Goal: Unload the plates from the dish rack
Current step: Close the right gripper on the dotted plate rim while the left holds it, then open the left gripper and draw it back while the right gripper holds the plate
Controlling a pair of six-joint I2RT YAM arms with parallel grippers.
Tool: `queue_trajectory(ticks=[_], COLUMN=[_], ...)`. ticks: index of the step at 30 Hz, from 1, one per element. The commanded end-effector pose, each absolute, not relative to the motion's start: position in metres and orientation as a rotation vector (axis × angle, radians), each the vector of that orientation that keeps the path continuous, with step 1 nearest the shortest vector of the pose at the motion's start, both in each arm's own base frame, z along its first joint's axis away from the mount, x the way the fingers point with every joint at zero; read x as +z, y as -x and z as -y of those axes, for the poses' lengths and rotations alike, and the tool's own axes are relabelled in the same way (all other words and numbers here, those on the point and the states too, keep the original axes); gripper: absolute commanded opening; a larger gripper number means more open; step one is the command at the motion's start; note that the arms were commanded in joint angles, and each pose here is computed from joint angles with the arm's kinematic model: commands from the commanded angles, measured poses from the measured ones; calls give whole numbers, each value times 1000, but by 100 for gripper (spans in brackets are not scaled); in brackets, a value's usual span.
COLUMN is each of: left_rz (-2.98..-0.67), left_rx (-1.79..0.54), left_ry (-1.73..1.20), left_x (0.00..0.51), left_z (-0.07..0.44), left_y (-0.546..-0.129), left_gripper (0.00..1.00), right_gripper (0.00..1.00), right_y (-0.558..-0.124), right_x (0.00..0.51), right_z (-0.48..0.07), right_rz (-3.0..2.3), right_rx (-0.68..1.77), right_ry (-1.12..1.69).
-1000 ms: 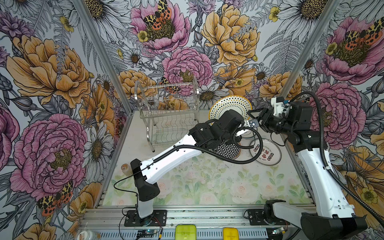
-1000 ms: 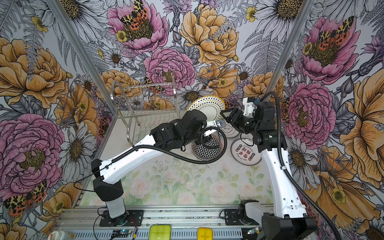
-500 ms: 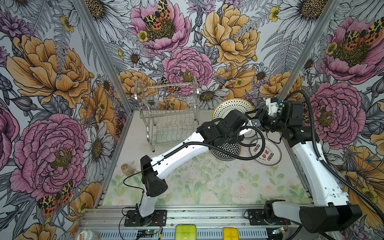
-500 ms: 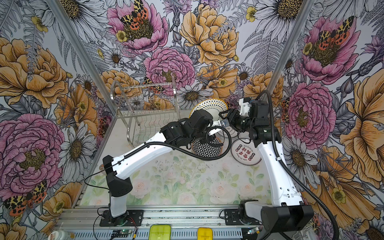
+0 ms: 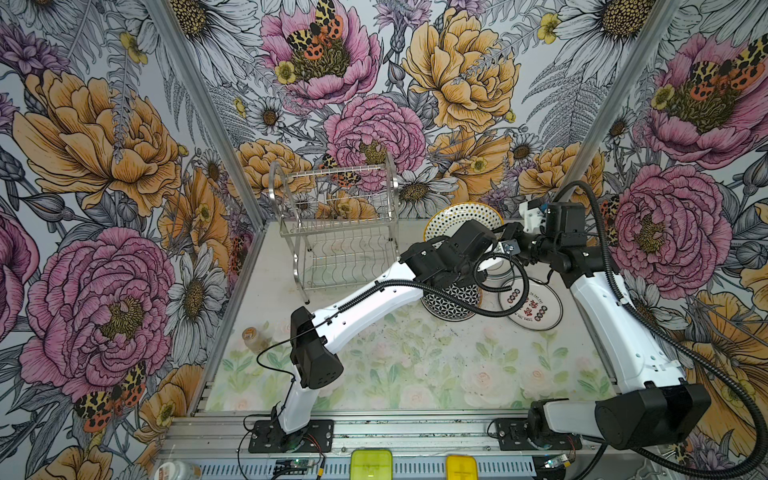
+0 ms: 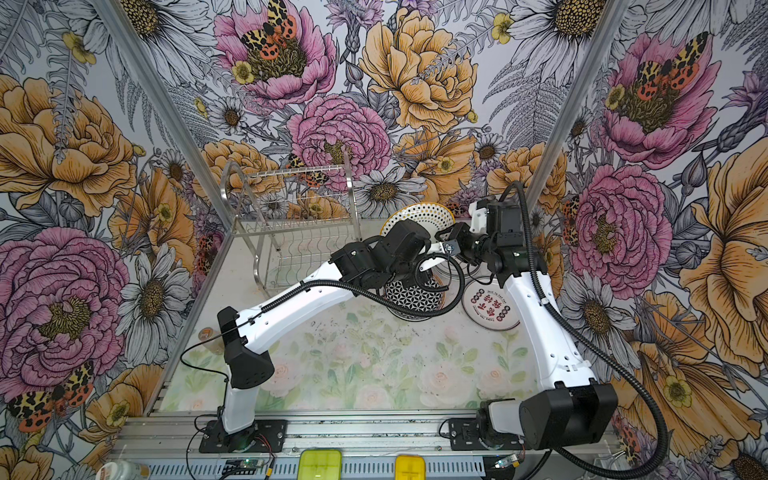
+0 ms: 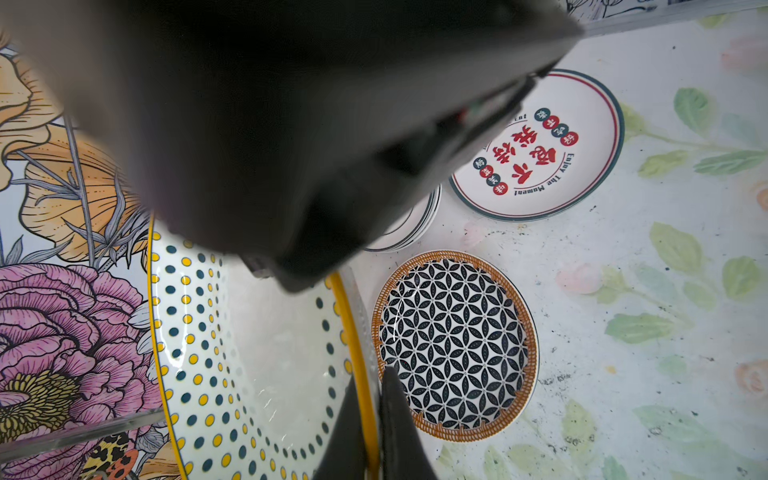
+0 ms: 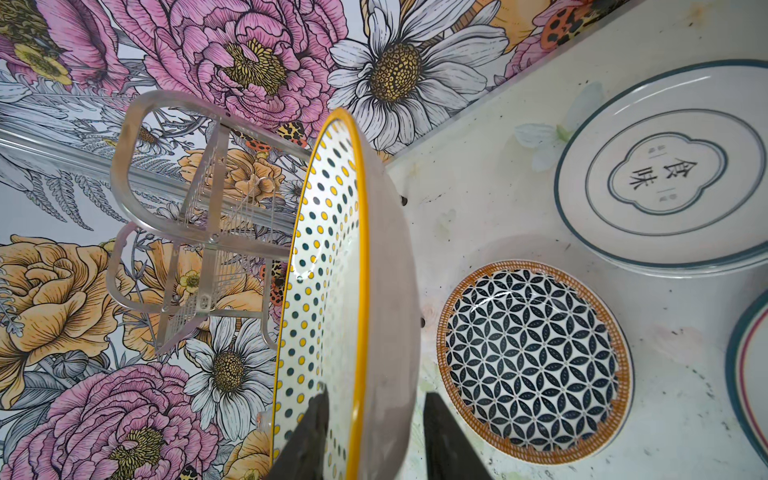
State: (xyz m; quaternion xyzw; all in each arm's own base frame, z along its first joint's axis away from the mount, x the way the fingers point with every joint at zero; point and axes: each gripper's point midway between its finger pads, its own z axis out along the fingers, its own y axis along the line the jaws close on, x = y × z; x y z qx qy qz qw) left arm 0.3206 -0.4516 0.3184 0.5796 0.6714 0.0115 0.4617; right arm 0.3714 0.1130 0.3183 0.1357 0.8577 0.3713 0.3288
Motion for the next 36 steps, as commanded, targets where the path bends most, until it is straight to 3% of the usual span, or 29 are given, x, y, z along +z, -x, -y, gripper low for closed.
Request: queue_trajectory(ticks=[1, 8, 11, 21, 28, 36], left_rz=[-1509, -1517, -1524, -1549, -1571, -1581], left_rx=[4, 24, 38, 60, 70, 89], left_ry=[-1262, -1260, -1264, -1262, -1260, -1276], left_x=[387, 379, 373, 360, 353, 343], left_z=[455, 463, 465, 467, 466, 468], left_y=[-334, -342, -345, -351, -351, -350], left_gripper=[0, 0, 0, 0, 38, 53], right_gripper=[33, 16, 0, 0, 0, 0], right_y=[-375, -376, -376, -378, -382, -385], right_x=[305, 290, 284, 272, 270, 271], right_z=[-114, -113, -113, -108, -101, -91], right_rz=[-2269, -2295, -2302, -2279, -2235, -2195], right_rx=[952, 949, 955, 945, 938, 911], right_ry=[-357, -389, -401, -457, -504, -547])
